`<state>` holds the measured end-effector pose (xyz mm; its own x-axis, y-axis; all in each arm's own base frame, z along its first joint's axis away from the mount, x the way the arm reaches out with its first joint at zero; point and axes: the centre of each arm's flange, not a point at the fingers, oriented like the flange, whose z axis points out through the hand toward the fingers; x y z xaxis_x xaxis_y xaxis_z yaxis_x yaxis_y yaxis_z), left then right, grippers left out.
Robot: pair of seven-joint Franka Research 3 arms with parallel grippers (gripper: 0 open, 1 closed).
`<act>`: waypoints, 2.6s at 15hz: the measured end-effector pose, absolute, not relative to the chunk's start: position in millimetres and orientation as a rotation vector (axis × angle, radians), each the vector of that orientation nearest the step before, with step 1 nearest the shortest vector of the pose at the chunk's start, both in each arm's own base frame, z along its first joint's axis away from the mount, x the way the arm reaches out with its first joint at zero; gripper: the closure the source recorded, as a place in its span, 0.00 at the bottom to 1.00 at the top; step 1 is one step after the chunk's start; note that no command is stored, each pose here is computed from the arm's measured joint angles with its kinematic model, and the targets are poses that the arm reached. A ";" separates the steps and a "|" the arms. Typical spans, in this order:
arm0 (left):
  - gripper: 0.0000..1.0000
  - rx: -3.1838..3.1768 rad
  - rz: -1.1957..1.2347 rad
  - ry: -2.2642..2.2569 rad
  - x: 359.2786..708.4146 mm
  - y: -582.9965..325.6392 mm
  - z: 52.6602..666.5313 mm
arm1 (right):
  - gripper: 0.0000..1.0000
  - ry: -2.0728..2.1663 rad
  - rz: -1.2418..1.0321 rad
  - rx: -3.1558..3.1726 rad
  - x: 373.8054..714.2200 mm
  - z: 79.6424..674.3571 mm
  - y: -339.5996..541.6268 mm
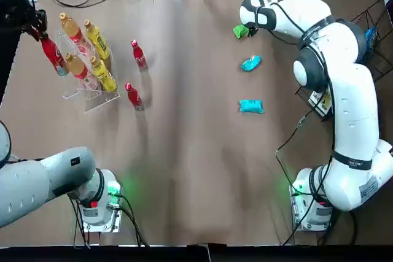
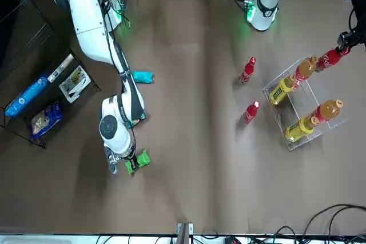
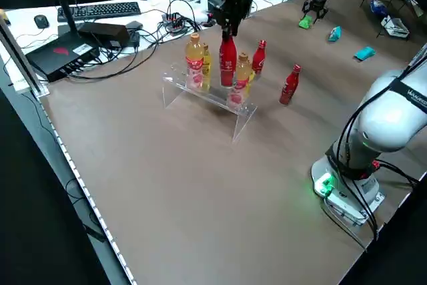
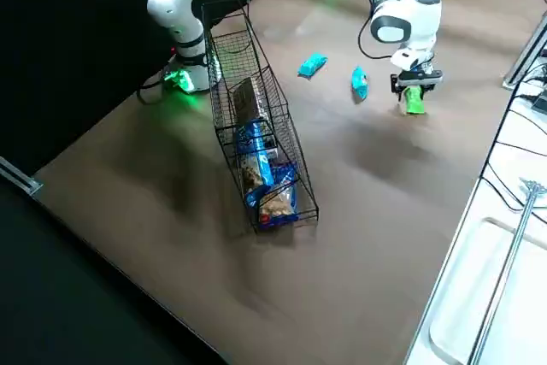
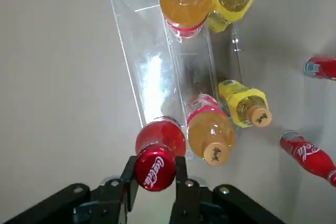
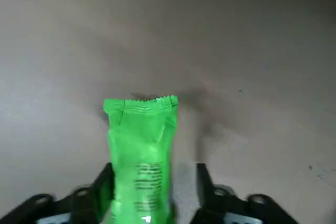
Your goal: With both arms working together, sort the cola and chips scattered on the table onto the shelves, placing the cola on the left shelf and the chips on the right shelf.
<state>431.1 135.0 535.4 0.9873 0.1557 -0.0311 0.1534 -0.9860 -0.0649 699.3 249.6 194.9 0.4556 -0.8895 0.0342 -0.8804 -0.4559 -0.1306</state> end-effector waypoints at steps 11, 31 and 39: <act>0.69 -3.071 0.050 -0.293 408.0 144.8 494.8 | 0.84 1.670 -0.083 -2.589 711.0 244.9 222.0; 0.00 -3.056 -0.038 -0.204 421.3 117.8 598.4 | 0.84 1.359 0.407 -3.092 546.8 610.6 -182.6; 0.00 -3.063 0.093 -0.074 508.6 -66.7 555.7 | 0.84 1.343 0.244 -3.124 531.4 625.8 -247.4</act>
